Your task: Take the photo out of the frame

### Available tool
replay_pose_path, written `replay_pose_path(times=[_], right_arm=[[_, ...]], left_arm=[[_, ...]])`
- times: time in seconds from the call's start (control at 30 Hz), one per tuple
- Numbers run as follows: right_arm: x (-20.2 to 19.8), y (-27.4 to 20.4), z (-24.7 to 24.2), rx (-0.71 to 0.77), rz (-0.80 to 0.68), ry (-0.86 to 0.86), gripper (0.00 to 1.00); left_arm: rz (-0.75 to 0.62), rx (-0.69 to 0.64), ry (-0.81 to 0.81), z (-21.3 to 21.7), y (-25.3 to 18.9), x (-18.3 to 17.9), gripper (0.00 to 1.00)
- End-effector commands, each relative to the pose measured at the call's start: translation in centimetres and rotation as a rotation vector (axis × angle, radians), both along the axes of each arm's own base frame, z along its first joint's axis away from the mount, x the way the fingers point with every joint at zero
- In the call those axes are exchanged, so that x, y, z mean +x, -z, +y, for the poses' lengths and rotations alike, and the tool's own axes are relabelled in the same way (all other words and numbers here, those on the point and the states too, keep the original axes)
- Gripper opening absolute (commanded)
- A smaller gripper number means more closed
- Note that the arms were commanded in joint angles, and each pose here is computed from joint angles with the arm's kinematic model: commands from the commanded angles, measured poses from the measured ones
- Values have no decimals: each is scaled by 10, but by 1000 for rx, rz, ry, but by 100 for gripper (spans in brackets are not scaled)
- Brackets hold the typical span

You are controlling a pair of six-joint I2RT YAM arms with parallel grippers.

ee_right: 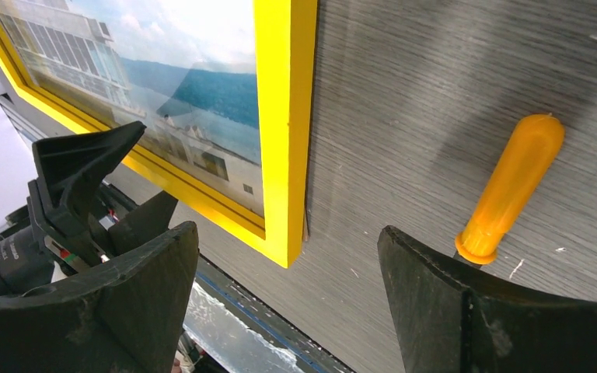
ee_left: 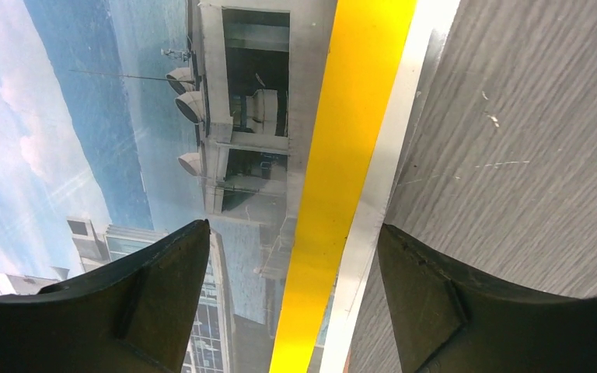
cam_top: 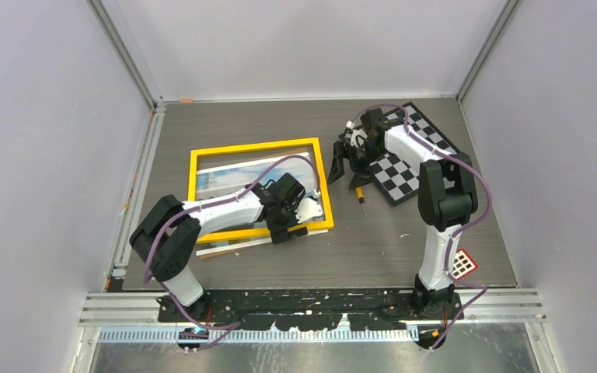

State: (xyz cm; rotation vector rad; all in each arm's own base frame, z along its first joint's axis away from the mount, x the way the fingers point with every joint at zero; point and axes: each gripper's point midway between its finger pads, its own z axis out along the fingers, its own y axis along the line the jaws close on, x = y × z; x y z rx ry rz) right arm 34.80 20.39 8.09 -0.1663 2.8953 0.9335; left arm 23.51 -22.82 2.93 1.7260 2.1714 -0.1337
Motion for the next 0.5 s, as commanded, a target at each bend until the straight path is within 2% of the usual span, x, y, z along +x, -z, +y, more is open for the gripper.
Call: replay_pose_path(times=[0.0, 0.33, 0.47], right_arm=[[12, -16, 7, 42, -44, 3, 89], [8, -15, 7, 45, -34, 0, 89], [9, -15, 7, 45, -35, -1, 89]], left_arm=[[4, -35, -4, -5, -9, 12, 80], [72, -74, -20, -7, -9, 13, 88], [75, -58, -32, -3, -4, 17, 88]])
